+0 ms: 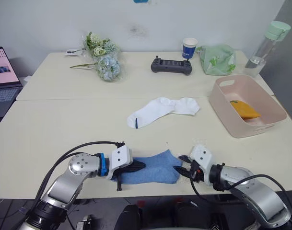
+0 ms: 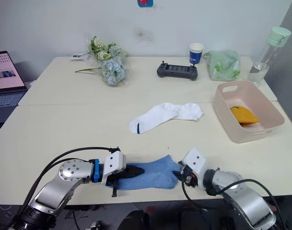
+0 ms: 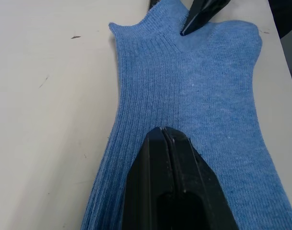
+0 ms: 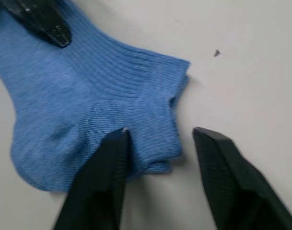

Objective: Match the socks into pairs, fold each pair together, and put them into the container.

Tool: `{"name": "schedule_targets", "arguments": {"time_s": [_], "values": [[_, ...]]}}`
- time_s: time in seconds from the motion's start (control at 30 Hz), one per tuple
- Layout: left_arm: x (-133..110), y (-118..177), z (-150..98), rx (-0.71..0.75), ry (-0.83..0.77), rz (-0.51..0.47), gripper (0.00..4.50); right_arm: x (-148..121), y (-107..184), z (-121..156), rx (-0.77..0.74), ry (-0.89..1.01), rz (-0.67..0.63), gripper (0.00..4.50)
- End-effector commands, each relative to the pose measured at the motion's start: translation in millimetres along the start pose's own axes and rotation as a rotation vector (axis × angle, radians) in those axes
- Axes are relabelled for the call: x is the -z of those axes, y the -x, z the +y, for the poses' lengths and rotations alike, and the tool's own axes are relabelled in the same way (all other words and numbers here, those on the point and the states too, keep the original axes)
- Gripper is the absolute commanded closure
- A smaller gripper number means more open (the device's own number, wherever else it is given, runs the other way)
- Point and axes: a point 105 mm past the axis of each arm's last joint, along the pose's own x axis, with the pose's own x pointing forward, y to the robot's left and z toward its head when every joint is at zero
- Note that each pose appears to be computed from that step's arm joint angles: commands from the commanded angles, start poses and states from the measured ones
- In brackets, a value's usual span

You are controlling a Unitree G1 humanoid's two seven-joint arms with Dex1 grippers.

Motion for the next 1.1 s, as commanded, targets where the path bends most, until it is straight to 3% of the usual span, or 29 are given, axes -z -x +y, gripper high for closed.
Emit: {"name": "schedule_targets", "arguments": {"time_s": [0.03, 0.1, 0.37, 0.6, 0.9, 1.1], "values": [[-11.8, 7.9, 7.8, -0.049, -0.007, -0.025, 4.50, 3.3, 1.8, 0.9, -0.017, 0.027, 0.001, 3.89], [-22.4, 7.6, 9.5, -0.053, -0.005, -0.054, 4.50, 2.5, 4.2, -6.6, 0.004, 0.005, -0.013, 4.48], [-48.8, -0.9, 12.9, -0.016, -0.002, -0.104, 4.50, -3.9, 29.1, -33.0, 0.005, -0.082, -0.035, 4.48], [-42.2, -16.8, 11.4, 0.029, -0.011, -0.066, 4.50, -26.0, 58.5, -45.1, -0.035, -0.021, -0.020, 4.48], [-5.0, -33.6, 9.9, 0.042, 0.041, 0.021, 4.50, -63.1, 39.8, -8.5, -0.213, -0.078, -0.105, 4.48], [-4.8, -32.2, 11.4, 0.019, 0.054, 0.000, 4.50, -74.8, 7.6, 15.3, -0.306, -0.188, -0.124, 4.48]]}}
